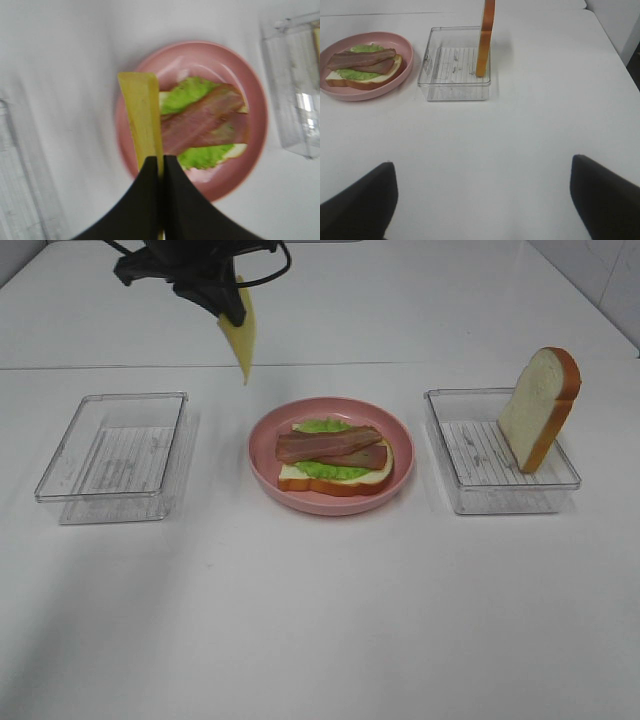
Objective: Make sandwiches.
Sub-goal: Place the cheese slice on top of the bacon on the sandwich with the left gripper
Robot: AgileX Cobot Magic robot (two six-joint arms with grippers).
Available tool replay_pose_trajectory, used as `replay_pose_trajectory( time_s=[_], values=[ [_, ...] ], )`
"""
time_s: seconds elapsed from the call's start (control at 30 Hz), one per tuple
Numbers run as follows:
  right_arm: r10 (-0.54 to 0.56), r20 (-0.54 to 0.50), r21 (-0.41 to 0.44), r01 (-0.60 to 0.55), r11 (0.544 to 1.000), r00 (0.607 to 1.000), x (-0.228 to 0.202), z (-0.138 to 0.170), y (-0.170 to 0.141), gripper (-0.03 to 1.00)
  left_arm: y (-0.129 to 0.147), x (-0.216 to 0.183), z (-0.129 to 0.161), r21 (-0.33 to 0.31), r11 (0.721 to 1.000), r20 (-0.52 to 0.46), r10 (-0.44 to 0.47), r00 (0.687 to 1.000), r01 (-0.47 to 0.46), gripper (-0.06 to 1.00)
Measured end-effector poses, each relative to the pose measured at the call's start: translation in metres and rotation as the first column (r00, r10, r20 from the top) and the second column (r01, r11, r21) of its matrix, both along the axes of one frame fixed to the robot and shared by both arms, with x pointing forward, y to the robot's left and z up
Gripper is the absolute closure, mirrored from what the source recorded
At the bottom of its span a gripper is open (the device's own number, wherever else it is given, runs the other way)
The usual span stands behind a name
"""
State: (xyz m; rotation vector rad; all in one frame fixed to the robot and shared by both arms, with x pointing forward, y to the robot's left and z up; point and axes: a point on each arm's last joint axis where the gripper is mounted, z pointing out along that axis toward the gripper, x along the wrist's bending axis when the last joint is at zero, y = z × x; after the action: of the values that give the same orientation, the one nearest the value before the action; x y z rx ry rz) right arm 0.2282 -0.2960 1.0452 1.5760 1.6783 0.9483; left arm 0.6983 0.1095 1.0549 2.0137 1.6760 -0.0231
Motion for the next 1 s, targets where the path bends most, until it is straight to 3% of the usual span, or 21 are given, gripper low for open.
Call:
replay_pose_trajectory(
  time_s=[0.3,0.43,0.7,0.93,1.0],
  values=[
    [0.0,0.0,0.0,0.0,1.0,1.0,0.0,0.0,0.0,0.12,-0.049,-0.013,-0.011,-0.142,0.977,-0.006,-0.163,0.987,0.161,0.94],
    [0.0,0.001,0.0,0.0,1.0,1.0,0.0,0.0,0.0,0.12,-0.077,-0.013,-0.04,-0.206,0.95,0.002,-0.241,0.971,0.236,0.94],
    [0.0,0.001,0.0,0.0,1.0,1.0,0.0,0.0,0.0,0.12,-0.103,-0.008,-0.084,-0.277,0.931,-0.006,-0.249,0.968,0.238,0.94],
    [0.0,0.002,0.0,0.0,1.0,1.0,0.0,0.0,0.0,0.12,-0.105,-0.005,-0.105,-0.275,0.933,-0.027,-0.249,0.968,0.232,0.94],
    [0.0,0.002,0.0,0.0,1.0,1.0,0.0,0.0,0.0,0.12,-0.103,-0.004,-0.111,-0.242,0.94,-0.025,-0.254,0.967,0.24,0.94]
  ],
)
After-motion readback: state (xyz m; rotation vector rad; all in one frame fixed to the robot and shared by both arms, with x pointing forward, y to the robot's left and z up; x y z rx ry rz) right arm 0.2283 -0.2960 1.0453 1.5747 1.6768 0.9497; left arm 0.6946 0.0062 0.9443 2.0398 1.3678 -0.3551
